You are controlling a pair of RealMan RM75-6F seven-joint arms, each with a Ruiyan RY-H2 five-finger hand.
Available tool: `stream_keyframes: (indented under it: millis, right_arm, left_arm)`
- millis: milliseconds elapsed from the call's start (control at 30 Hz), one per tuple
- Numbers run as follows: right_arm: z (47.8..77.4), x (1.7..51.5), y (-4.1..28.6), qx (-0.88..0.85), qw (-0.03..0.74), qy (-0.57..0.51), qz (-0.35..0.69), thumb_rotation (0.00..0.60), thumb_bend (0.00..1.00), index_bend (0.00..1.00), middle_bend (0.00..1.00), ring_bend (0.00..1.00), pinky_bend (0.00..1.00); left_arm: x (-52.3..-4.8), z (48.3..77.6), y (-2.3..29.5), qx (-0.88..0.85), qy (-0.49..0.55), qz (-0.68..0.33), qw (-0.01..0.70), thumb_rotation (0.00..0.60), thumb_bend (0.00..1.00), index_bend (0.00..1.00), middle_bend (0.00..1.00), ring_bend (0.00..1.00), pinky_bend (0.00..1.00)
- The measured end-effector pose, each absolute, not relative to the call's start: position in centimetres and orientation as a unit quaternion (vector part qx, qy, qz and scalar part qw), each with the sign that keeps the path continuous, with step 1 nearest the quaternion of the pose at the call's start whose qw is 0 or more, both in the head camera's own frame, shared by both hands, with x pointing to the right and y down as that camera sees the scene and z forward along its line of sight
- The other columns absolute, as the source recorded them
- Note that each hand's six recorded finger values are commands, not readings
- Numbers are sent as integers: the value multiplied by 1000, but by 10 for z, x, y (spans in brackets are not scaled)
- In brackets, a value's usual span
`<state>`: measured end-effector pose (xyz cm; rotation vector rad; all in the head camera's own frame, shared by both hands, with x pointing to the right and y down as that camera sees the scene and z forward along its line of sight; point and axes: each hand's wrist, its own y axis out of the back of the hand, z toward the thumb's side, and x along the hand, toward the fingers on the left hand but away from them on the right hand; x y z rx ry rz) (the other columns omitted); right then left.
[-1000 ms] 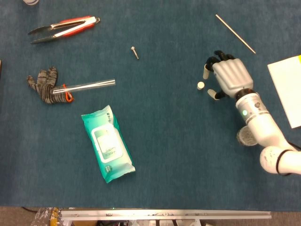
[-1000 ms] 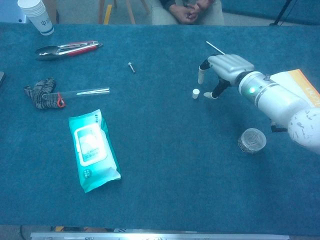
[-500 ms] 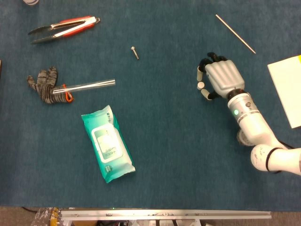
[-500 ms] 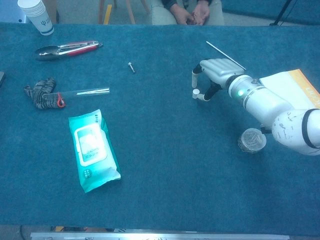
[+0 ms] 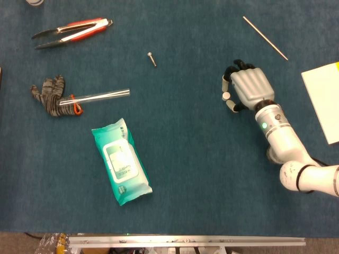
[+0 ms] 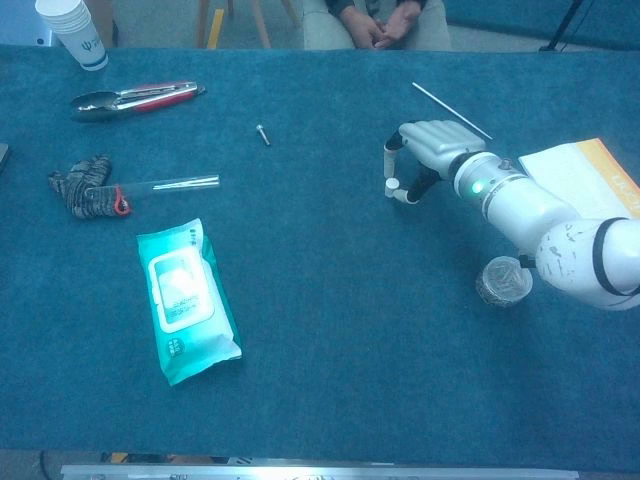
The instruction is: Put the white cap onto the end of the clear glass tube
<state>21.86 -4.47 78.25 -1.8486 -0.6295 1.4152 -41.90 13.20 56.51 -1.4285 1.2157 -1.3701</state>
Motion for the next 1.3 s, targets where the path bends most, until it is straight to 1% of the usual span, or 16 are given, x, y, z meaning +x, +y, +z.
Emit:
stream_keyframes:
  millis: [267,633,900,1100,1300]
  right_arm:
    - [785,218,-46,-715,354,-244,552,600,263,490,257,90,194]
    - [789,214,-46,-716,348,-244,553,600,276,535,266,90,194]
    - [788,211,-48,-719,342,-251,551,600,300,590,293,94,194]
    - [780,212,-49,-723,337,-261,543,600,306,596,299,98,194]
    - [754,214,-55,-733,335,-282,520,600,305,597,299,98,194]
  left_arm:
    - [-421,566,132,-563,481,-542,397,600,295,304,134,0,62]
    - [-422,566,133,-562,483,-541,397,600,295,304,133,0,62]
    - [-426,565,134,-561,487,-540,396,600,295,304,133,0,62]
    - [-425,567,132,-565,482,-539,397,600,294,304,133,0,62]
    - [-421,569,124,-576,474,-537,394,600,295,305,133,0,62]
